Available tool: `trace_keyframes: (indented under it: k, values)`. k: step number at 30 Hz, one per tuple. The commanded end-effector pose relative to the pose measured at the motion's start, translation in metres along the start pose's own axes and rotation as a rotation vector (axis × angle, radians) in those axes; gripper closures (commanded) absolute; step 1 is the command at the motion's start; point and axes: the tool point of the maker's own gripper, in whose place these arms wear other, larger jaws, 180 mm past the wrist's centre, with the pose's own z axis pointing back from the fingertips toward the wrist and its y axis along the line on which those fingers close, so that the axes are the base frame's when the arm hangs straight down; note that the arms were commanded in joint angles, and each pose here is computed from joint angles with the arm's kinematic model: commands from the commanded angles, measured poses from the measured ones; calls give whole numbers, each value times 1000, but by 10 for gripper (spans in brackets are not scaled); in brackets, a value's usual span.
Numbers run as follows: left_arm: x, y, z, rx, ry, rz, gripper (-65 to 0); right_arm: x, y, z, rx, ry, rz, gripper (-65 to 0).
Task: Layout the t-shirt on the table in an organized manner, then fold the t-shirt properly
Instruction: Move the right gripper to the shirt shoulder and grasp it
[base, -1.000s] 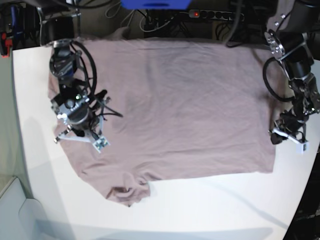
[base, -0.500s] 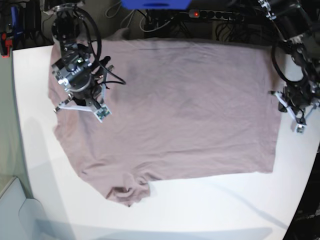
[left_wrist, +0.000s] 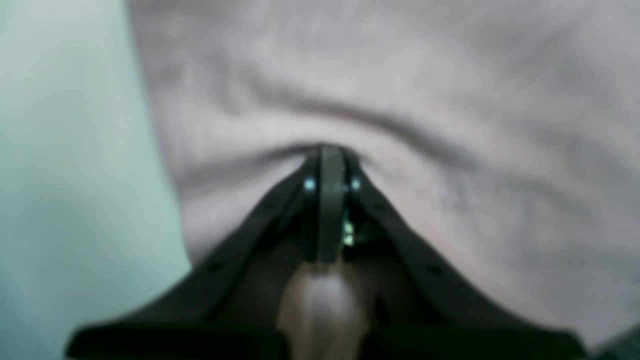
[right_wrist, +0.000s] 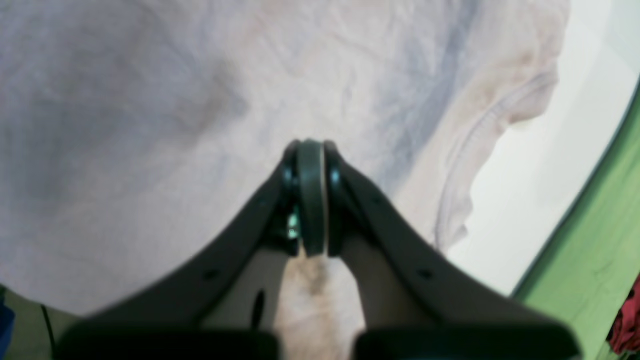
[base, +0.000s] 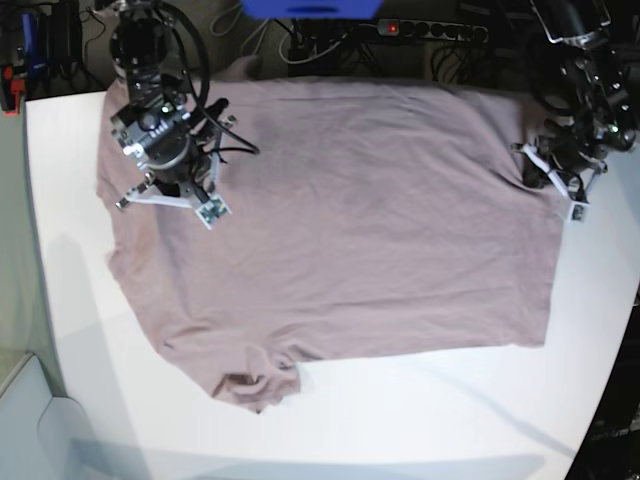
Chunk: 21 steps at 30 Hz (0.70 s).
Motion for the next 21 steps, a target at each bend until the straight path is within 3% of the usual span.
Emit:
trace_keyframes:
  k: [1,9,21]
  values:
    - [-21,2,-8,6,100,-14,0,7,-5,4,-20,-31,-11,0]
    - [1,35,-48,-17,52,109,0,-4,-6,-8,-10,13,-16,0]
    - [67,33,-78,-62,-25,78,0,-25,-21,-75,41,90,-94,0]
